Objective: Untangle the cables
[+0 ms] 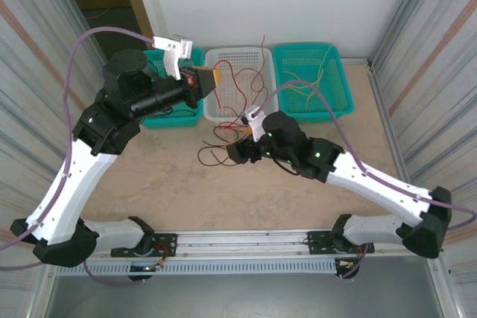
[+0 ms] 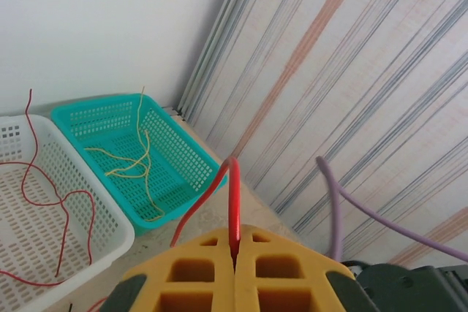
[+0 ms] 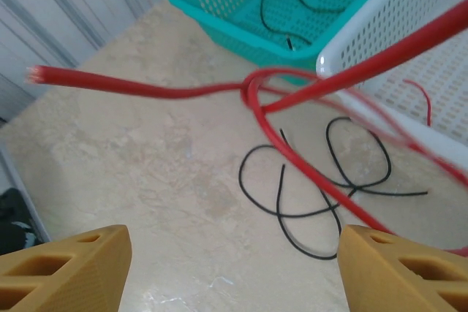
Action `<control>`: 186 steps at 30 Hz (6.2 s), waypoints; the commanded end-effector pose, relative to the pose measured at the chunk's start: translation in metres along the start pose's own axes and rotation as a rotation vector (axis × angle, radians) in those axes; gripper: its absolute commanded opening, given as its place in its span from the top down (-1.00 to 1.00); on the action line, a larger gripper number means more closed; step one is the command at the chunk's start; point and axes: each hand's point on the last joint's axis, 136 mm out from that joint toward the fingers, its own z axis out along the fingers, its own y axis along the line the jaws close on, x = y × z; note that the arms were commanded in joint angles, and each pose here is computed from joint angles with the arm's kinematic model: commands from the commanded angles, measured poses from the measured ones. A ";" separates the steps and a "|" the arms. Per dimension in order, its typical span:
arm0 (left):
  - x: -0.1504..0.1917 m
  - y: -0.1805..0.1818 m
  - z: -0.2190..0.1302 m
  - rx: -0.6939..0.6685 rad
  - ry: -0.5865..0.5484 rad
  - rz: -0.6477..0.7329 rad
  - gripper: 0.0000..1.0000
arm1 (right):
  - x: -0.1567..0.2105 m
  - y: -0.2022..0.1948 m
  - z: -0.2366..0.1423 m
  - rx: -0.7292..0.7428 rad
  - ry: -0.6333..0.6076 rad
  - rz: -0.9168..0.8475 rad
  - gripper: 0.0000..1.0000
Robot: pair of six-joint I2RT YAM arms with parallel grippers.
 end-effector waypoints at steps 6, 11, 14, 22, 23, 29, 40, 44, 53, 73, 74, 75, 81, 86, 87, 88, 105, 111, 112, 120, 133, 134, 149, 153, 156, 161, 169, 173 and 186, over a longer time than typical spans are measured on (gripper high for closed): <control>-0.023 -0.023 -0.017 0.078 -0.062 -0.004 1.00 | -0.005 -0.011 0.005 0.007 -0.009 0.011 -0.51; -0.026 -0.025 -0.020 0.083 -0.072 -0.009 1.00 | -0.009 -0.005 0.022 -0.037 0.001 0.006 -0.48; -0.027 -0.027 -0.021 0.086 -0.076 -0.010 1.00 | -0.005 0.001 0.033 -0.067 0.031 0.007 -0.29; -0.035 -0.017 -0.022 0.034 -0.116 0.001 1.00 | 0.010 -0.008 0.038 -0.030 0.042 0.040 0.80; -0.036 -0.015 -0.021 0.032 -0.120 -0.004 1.00 | 0.013 -0.011 0.038 -0.017 0.043 0.046 0.87; -0.043 -0.005 -0.012 0.027 -0.128 -0.040 1.00 | 0.037 -0.023 0.036 0.013 0.058 0.102 1.00; -0.045 -0.009 0.001 0.083 -0.110 -0.076 1.00 | 0.009 -0.020 0.004 0.085 -0.027 -0.002 -0.33; -0.044 -0.010 0.001 0.091 -0.107 -0.083 1.00 | -0.009 -0.023 -0.003 0.119 -0.069 -0.058 -0.41; -0.049 -0.019 -0.004 0.113 -0.102 -0.069 1.00 | -0.032 -0.025 0.022 0.125 -0.073 -0.117 -0.43; -0.080 0.031 0.006 -0.083 -0.186 -0.034 1.00 | 0.079 -0.049 0.060 0.178 0.119 0.131 1.00; -0.083 0.039 0.012 -0.106 -0.187 -0.029 1.00 | 0.096 -0.054 0.061 0.204 0.149 0.162 1.00; -0.087 0.044 0.015 -0.116 -0.196 -0.029 1.00 | 0.111 -0.060 0.060 0.234 0.172 0.188 1.00; -0.103 0.088 0.046 -0.158 -0.202 -0.081 1.00 | 0.147 -0.073 0.037 0.271 0.156 0.327 1.00; -0.094 0.125 0.079 -0.161 -0.173 -0.134 1.00 | 0.125 -0.070 0.011 0.252 0.084 0.322 1.00; -0.088 0.134 0.087 -0.175 -0.159 -0.140 1.00 | 0.117 -0.071 0.005 0.252 0.064 0.320 1.00; -0.083 0.141 0.095 -0.185 -0.145 -0.142 1.00 | 0.112 -0.071 0.000 0.252 0.049 0.322 1.00; -0.027 0.219 0.200 -0.149 -0.033 -0.217 1.00 | 0.010 -0.051 -0.099 0.122 -0.257 0.349 1.00; -0.073 0.203 0.198 -0.118 -0.129 -0.205 1.00 | -0.007 -0.050 -0.112 0.128 -0.294 0.316 1.00; -0.078 0.200 0.196 -0.110 -0.145 -0.202 1.00 | -0.009 -0.050 -0.113 0.130 -0.299 0.313 1.00; -0.026 0.225 0.218 -0.114 -0.030 -0.294 0.09 | -0.024 -0.046 -0.128 0.117 -0.335 0.294 1.00; -0.021 0.150 0.131 -0.046 -0.048 -0.106 -0.76 | -0.044 -0.043 -0.138 0.101 -0.372 0.282 1.00; -0.016 0.143 0.123 -0.029 -0.044 -0.098 -0.75 | -0.047 -0.041 -0.136 0.094 -0.371 0.281 1.00; 0.138 0.065 0.013 0.110 0.107 -0.041 -0.46 | -0.094 -0.002 -0.093 -0.152 -0.305 0.319 1.00; 0.152 0.070 0.001 0.065 0.125 -0.033 -0.42 | -0.105 0.003 -0.082 -0.235 -0.301 0.367 1.00; 0.154 0.076 -0.002 0.022 0.140 -0.001 -0.41 | -0.112 0.005 -0.077 -0.277 -0.296 0.389 1.00; 0.154 0.077 -0.002 0.009 0.163 0.019 -0.35 | -0.117 0.010 -0.070 -0.306 -0.282 0.397 1.00; 0.158 0.077 -0.001 0.021 0.173 0.020 -0.30 | -0.121 0.011 -0.066 -0.339 -0.270 0.412 1.00; 0.160 0.074 0.000 0.045 0.173 0.005 -0.29 | -0.124 0.008 -0.063 -0.359 -0.264 0.431 1.00; 0.186 0.101 0.014 -0.034 0.242 -0.026 -0.18 | -0.130 0.009 -0.067 -0.417 -0.280 0.456 1.00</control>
